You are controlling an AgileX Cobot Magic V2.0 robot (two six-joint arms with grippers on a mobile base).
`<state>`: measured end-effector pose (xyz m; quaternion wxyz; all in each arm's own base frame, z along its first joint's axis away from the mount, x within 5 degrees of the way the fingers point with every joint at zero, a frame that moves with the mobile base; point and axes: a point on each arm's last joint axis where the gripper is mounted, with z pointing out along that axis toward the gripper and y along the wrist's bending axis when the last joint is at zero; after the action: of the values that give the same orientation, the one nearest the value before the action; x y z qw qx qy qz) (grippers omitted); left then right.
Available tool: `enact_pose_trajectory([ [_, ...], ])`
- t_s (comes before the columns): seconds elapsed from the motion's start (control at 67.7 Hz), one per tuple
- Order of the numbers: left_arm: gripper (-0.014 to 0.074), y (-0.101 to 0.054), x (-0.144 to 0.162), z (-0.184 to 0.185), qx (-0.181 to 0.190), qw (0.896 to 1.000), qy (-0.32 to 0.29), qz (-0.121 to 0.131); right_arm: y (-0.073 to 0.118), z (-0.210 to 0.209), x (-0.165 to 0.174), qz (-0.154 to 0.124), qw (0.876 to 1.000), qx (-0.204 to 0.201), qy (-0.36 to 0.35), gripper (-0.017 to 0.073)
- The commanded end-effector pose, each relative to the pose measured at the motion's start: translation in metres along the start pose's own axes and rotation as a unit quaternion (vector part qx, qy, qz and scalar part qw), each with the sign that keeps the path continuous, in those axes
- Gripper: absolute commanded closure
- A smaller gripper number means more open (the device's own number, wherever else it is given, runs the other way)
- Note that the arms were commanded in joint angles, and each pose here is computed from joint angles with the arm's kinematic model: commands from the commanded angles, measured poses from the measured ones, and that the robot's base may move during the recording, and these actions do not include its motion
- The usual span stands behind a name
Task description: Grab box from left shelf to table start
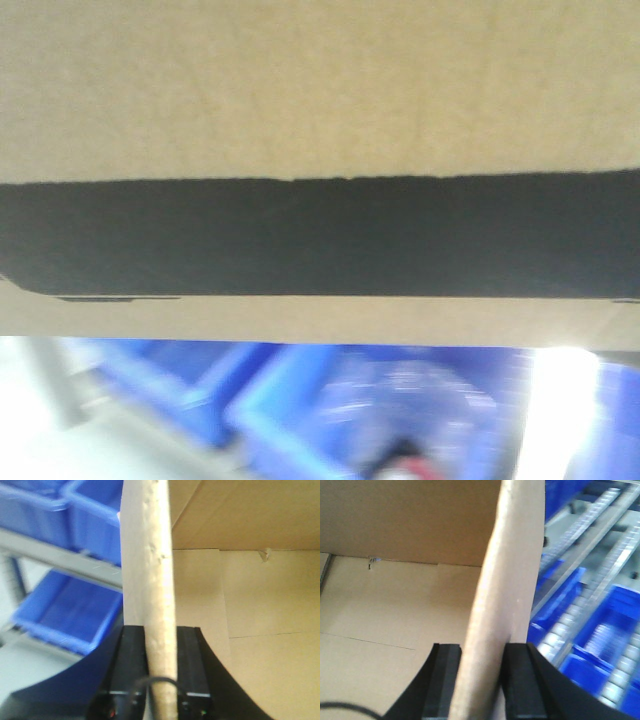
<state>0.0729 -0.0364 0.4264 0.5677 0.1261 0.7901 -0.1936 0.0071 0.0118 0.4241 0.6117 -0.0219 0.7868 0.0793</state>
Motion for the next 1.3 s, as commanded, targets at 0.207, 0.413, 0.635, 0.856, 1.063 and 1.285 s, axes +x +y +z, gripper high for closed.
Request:
enact_pose_trajectory([
  [0.207,0.0685,-0.0169,-0.0247,-0.0152,0.111,0.988,-0.097,-0.042,0.0033,-0.0026,-0.0207,0.001,0.997,-0.017,-0.078,0.0503],
  [0.413,0.0685,-0.0169,-0.0247,-0.0152,0.111,0.988,-0.097,-0.042,0.0033,-0.0026,-0.0207,0.001,0.997,-0.017,-0.078,0.0503],
  [0.635,0.0685,-0.0169,-0.0247,-0.0152,0.111,0.988,-0.097,-0.042,0.0033,-0.0026,-0.0207,0.001,0.997,-0.017,-0.078,0.0503],
  [0.856,0.0685,-0.0169,-0.0247,-0.0152,0.111,0.988,-0.097,-0.042,0.0033,-0.0026,-0.0207,0.001,0.997,-0.017,-0.078,0.0503],
  [1.063,0.0685,-0.0169,-0.0247,-0.0152,0.111,0.988,-0.097,-0.042,0.0033,-0.0026,-0.0207,0.001,0.997,-0.017,-0.078,0.0503],
  [1.285,0.0685,-0.0169,-0.0247,-0.0152,0.111,0.988,-0.097,-0.042,0.0033,-0.0026,-0.0207,0.001,0.997,-0.017,-0.078,0.0503],
])
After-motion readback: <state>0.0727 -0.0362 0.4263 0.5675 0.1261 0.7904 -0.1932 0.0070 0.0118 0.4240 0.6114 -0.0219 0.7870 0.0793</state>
